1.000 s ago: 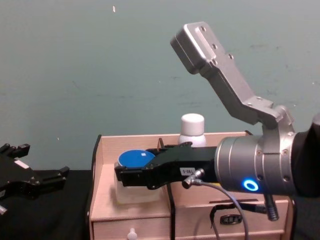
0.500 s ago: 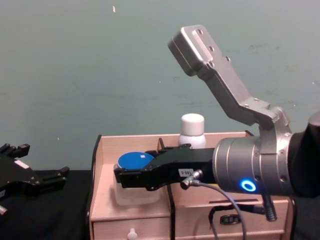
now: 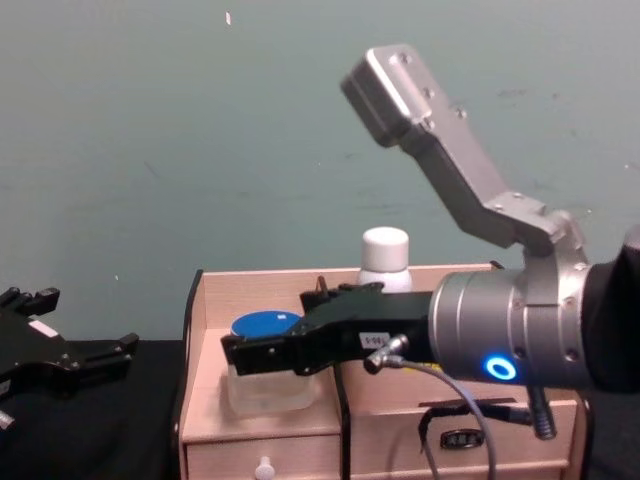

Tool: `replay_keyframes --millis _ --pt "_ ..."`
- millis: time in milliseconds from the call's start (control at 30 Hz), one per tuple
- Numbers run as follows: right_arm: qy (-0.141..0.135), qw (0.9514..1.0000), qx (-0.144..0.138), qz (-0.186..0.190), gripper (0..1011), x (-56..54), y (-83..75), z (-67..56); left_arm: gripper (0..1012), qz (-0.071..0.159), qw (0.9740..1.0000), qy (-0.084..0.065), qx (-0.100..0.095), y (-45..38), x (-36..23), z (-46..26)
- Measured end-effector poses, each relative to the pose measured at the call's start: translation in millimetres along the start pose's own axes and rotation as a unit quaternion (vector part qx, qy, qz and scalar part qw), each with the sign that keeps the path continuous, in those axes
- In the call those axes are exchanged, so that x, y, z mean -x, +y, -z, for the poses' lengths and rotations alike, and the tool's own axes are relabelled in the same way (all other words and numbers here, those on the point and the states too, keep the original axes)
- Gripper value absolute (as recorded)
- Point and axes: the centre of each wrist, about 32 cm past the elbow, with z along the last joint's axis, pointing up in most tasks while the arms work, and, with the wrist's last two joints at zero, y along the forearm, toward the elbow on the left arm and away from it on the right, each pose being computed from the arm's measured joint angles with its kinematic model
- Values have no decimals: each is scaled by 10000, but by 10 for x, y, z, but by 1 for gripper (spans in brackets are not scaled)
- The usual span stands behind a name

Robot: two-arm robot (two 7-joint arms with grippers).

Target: Pick up the facial cleanser and watermelon frost from the table and place them into the tiered storage box.

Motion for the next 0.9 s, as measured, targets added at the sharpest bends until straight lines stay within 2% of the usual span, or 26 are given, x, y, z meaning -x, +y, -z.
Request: replay_keyframes --millis 233,300,500,733,767,900 --pt "-35 9996 -278 46 1002 -4 -116 -28 1002 0 10000 0 1 0 0 0" --pt "-134 9986 -491 121 1000 6 -232 -61 1001 0 10000 0 0 0 0 0" --pt "-334 9949 -853 419 1002 29 -474 -108 1001 0 10000 0 0 0 0 0" --pt "-491 9866 -1163 1030 1002 2 -860 -109 1001 0 10000 0 0 0 0 0" --pt "-512 9840 -1195 1215 1002 -24 -950 -92 1001 0 10000 0 0 0 0 0" --pt "-517 9779 -1177 1648 1002 -116 -1136 -26 1001 0 10000 0 0 0 0 0"
